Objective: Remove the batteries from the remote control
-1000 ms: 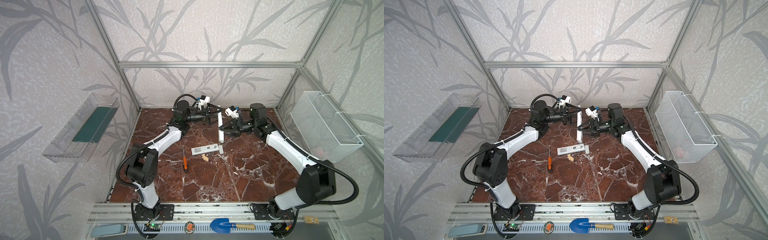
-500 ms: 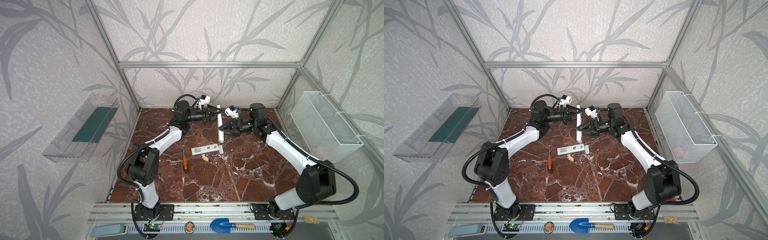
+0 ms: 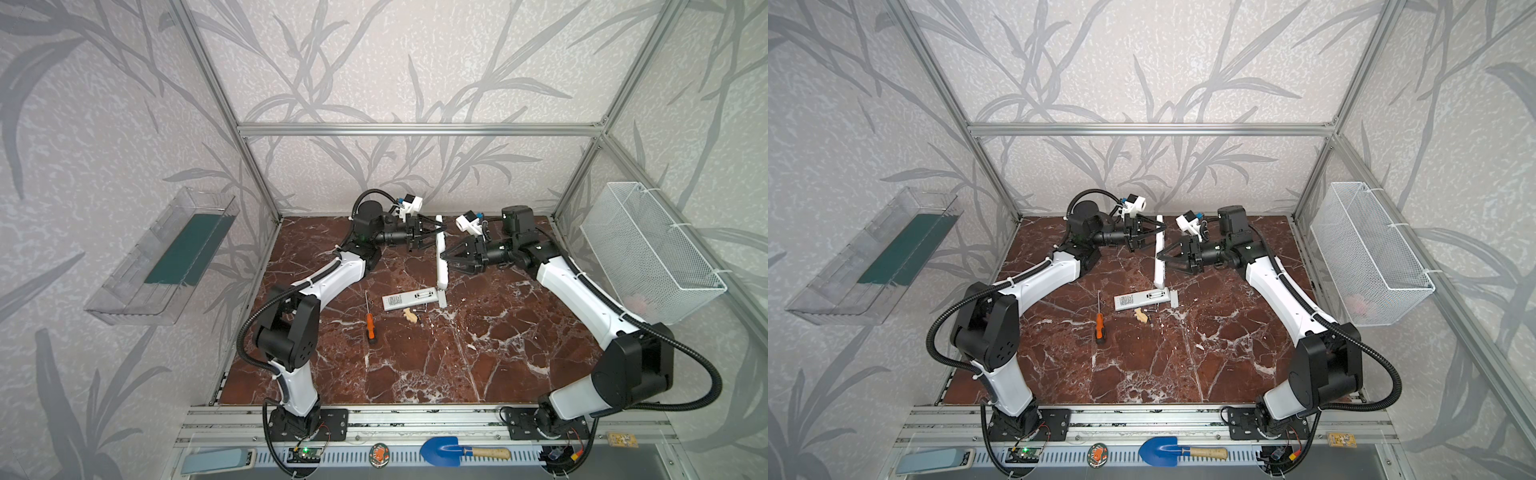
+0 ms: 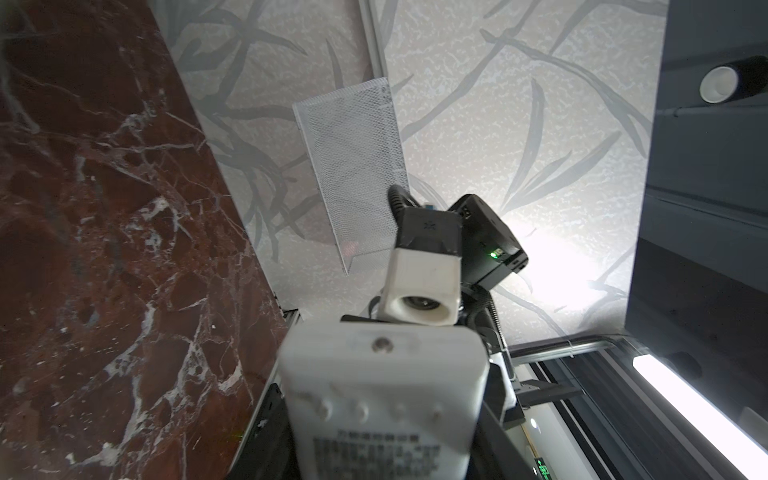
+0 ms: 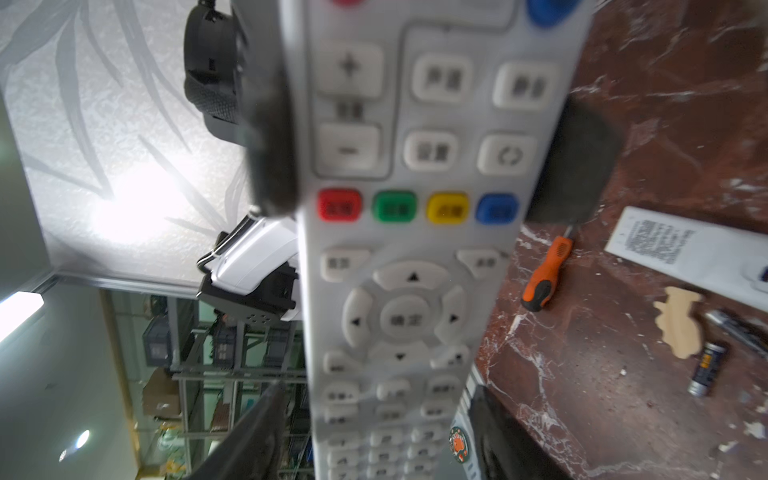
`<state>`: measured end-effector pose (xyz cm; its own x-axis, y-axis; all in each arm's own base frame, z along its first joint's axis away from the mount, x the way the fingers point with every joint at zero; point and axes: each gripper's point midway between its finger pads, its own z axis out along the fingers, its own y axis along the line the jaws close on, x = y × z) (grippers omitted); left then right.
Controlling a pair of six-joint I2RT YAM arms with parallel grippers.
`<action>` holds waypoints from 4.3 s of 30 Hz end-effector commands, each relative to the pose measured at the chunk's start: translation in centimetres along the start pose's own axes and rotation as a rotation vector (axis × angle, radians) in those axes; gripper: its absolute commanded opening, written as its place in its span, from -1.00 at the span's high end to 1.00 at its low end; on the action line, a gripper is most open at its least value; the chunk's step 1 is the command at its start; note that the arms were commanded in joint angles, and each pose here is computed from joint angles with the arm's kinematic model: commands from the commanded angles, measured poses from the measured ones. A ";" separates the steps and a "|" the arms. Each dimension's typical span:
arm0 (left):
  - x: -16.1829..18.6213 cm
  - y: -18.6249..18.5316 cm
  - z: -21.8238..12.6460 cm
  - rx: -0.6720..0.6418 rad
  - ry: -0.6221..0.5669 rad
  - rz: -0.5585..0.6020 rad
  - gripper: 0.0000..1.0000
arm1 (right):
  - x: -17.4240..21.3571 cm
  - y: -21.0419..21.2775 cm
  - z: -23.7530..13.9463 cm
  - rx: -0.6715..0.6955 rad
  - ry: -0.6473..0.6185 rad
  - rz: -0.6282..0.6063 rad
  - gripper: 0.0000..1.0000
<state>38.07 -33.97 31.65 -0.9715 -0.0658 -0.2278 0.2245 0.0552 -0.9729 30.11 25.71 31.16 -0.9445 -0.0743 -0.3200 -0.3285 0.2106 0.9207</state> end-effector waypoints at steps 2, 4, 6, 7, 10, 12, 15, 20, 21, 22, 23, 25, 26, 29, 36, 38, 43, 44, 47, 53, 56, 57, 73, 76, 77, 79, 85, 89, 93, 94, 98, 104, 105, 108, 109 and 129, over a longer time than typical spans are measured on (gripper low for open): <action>1.7 3.8 -2.0 -0.345 0.023 0.008 0.30 | 1.2 -1.3 -1.8 0.237 -0.052 -0.053 -0.64; 1.6 5.0 -2.7 -0.435 0.000 -0.019 0.31 | 1.6 -2.0 -2.0 0.287 -0.062 -0.060 -0.66; 1.6 6.1 -3.5 -0.526 -0.031 -0.053 0.32 | 2.3 -2.8 -1.9 0.343 -0.048 -0.058 -0.67; 1.8 6.9 -4.0 -0.576 -0.044 -0.074 0.33 | 2.7 -3.1 -1.7 0.366 -0.032 -0.063 -0.67; 2.2 8.0 -4.9 -0.681 -0.073 -0.100 0.33 | 3.9 -3.7 -0.7 0.413 0.012 -0.086 -0.67; 2.4 8.1 -5.1 -0.714 -0.082 -0.106 0.33 | 4.4 -3.5 0.2 0.420 0.031 -0.105 -0.67; 2.8 7.9 -5.0 -0.728 -0.078 -0.110 0.33 | 4.8 -3.7 1.4 0.443 0.048 -0.116 -0.66; 3.4 7.3 -4.9 -0.743 -0.078 -0.100 0.32 | 5.1 -4.8 3.2 0.453 0.066 -0.091 -0.60; 3.5 7.3 -5.0 -0.747 -0.077 -0.099 0.32 | 5.2 -4.9 3.4 0.456 0.070 -0.089 -0.57; 3.5 7.2 -5.1 -0.752 -0.080 -0.098 0.32 | 5.3 -5.0 3.8 0.457 0.076 -0.082 -0.54; 3.6 7.2 -5.1 -0.755 -0.079 -0.097 0.32 | 5.4 -5.2 4.2 0.458 0.082 -0.075 -0.49; 3.7 7.1 -5.2 -0.758 -0.081 -0.095 0.32 | 5.8 -5.6 4.8 0.466 0.098 -0.068 -0.45; 3.7 7.1 -5.2 -0.762 -0.084 -0.094 0.32 | 6.0 -5.9 5.1 0.477 0.108 -0.067 -0.43; 3.6 6.9 -5.3 -0.763 -0.090 -0.093 0.32 | 6.4 -6.7 5.5 0.498 0.122 -0.048 -0.36; 3.3 7.2 -5.3 -0.777 -0.103 -0.093 0.32 | 6.5 -7.2 7.0 0.482 0.140 -0.021 -0.07; 3.1 7.3 -5.3 -0.785 -0.109 -0.093 0.32 | 6.7 -7.3 7.4 0.466 0.156 -0.006 0.01; 2.6 7.4 -5.3 -0.804 -0.128 -0.087 0.32 | 7.0 -7.6 8.3 0.433 0.167 0.018 0.21; 2.5 7.4 -5.2 -0.806 -0.130 -0.086 0.32 | 7.0 -7.7 8.2 0.439 0.164 0.019 0.27; 2.2 7.5 -5.1 -0.808 -0.132 -0.083 0.32 | 6.9 -7.8 8.2 0.447 0.161 0.011 0.48; 2.3 7.5 -5.3 -0.820 -0.119 -0.065 -0.02 | 6.4 -7.7 7.1 0.410 0.155 0.023 0.89; 2.6 6.8 -5.6 -0.799 -0.096 -0.021 -0.55 | 5.4 -7.7 5.5 0.361 0.118 0.044 0.95; 2.6 6.3 -5.5 -0.772 -0.084 0.002 -0.72 | 5.0 -7.5 4.9 0.340 0.106 0.046 0.95; 4.6 -1.6 -5.6 -0.247 0.106 0.188 -0.98 | 6.0 2.1 1.1 -0.176 0.193 -0.084 0.91; 4.6 -2.2 -6.0 -0.190 0.093 0.169 -0.94 | 6.8 2.2 1.7 -0.199 0.221 -0.067 0.92; 4.3 -2.5 -6.1 -0.165 0.081 0.163 -0.89 | 7.2 2.3 2.0 -0.207 0.237 -0.068 0.91; 4.2 -3.1 -6.3 -0.128 0.073 0.158 -0.80 | 7.9 2.4 2.5 -0.216 0.262 -0.062 0.92; 5.6 -3.0 -6.7 -0.135 0.096 0.152 -0.61 | 8.5 2.8 2.9 -0.226 0.287 -0.060 0.93; 6.1 -3.0 -6.9 -0.131 0.103 0.147 -0.46 | 9.1 2.8 3.2 -0.234 0.306 -0.050 0.93; 6.2 -3.1 -6.9 -0.117 0.108 0.139 -0.29 | 9.7 2.5 3.6 -0.239 0.332 -0.031 0.93; 6.3 -3.2 -6.9 -0.114 0.109 0.139 -0.28 | 9.8 2.5 3.6 -0.238 0.333 -0.028 0.94; 6.6 -3.0 -6.9 -0.104 0.123 0.128 -0.12 | 10.0 2.4 3.6 -0.238 0.336 -0.026 0.94; 7.0 -2.7 -6.9 -0.087 0.134 0.107 0.27 | 10.1 1.9 3.8 -0.219 0.337 -0.017 0.95; 7.0 -2.7 -6.9 -0.086 0.133 0.104 0.32 | 10.1 1.8 3.8 -0.217 0.338 -0.015 0.94; 6.8 -2.7 -6.8 -0.079 0.130 0.100 0.49 | 10.0 1.5 3.9 -0.207 0.337 -0.017 0.90; 6.7 -2.7 -6.8 -0.076 0.127 0.099 0.57 | 10.0 1.5 3.9 -0.202 0.336 -0.019 0.86; 4.3 6.7 -2.5 -0.399 -0.219 0.204 0.92 | 3.5 -6.1 -7.4 0.446 -0.409 -0.111 -0.98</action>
<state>32.68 -30.99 23.35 -0.9366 -0.0873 -0.3395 0.2733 0.4246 -0.8631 26.65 18.34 27.13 -0.8331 0.1041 -0.5432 -0.4075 0.5485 0.7301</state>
